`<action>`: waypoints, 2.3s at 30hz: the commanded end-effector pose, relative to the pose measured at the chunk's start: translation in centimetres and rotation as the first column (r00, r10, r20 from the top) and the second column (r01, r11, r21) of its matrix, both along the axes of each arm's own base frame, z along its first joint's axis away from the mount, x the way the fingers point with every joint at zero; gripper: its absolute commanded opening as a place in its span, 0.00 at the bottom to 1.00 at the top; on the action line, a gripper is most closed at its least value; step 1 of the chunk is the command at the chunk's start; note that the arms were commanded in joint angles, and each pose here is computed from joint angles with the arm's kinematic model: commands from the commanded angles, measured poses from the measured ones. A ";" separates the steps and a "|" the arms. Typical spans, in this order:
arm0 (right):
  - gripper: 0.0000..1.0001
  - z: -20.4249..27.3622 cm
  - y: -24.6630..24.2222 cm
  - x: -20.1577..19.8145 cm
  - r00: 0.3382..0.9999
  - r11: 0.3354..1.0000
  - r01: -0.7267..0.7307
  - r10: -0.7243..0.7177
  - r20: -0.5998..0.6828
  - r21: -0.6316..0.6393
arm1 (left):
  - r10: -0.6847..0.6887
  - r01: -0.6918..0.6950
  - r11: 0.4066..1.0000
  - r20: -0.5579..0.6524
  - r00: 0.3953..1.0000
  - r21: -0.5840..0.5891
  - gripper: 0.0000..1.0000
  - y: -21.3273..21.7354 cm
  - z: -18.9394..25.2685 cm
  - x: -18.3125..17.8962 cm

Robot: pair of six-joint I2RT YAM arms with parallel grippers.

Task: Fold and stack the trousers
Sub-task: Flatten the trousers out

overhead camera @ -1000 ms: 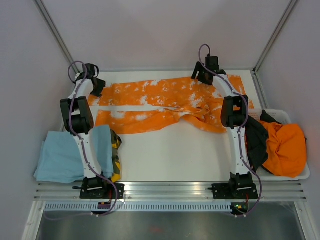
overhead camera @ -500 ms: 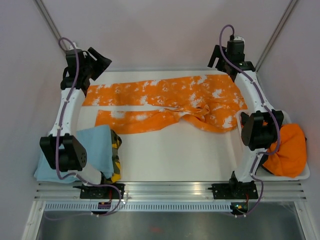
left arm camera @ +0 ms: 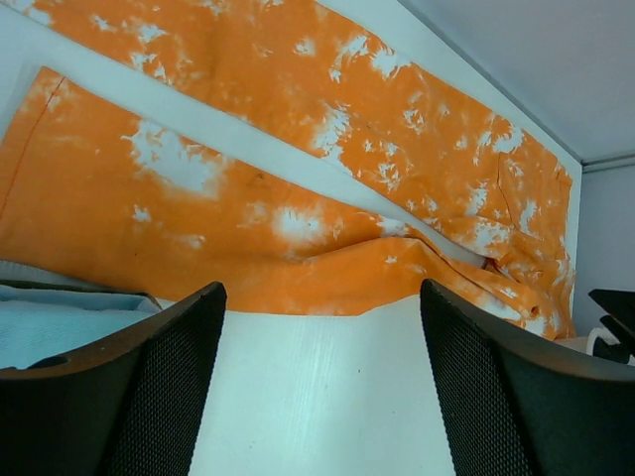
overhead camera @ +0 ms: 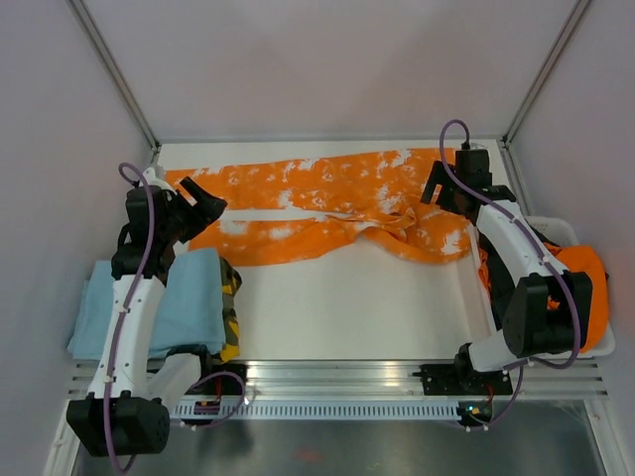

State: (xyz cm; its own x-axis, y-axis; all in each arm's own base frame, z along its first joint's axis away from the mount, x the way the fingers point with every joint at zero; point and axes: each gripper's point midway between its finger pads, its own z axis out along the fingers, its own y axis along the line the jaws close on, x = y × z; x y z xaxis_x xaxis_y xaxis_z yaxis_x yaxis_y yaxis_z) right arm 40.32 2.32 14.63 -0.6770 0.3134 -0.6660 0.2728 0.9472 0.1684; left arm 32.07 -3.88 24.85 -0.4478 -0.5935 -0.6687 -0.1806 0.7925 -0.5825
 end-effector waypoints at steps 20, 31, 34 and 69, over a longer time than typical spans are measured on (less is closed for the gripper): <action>0.98 -6.3 -3.3 12.9 0.968 0.976 0.216 -0.214 -0.128 0.004 | 0.451 -0.309 0.875 -0.391 0.802 0.373 0.87 10.3 -10.0 14.2; 0.98 -9.5 -4.3 13.2 0.945 0.963 0.263 -0.268 -0.188 -0.052 | 0.480 -0.332 0.875 -0.540 0.692 0.352 0.86 11.4 -17.1 18.0; 0.98 -11.1 -4.1 14.1 0.939 0.963 0.267 -0.270 -0.211 -0.047 | 0.461 -0.333 0.887 -0.568 0.682 0.321 0.86 10.8 -18.3 18.9; 0.98 -16.1 -12.9 24.9 0.866 0.819 0.481 -0.500 -0.023 0.311 | 0.296 -0.403 0.905 -0.479 0.826 -0.136 0.77 5.8 -23.0 30.7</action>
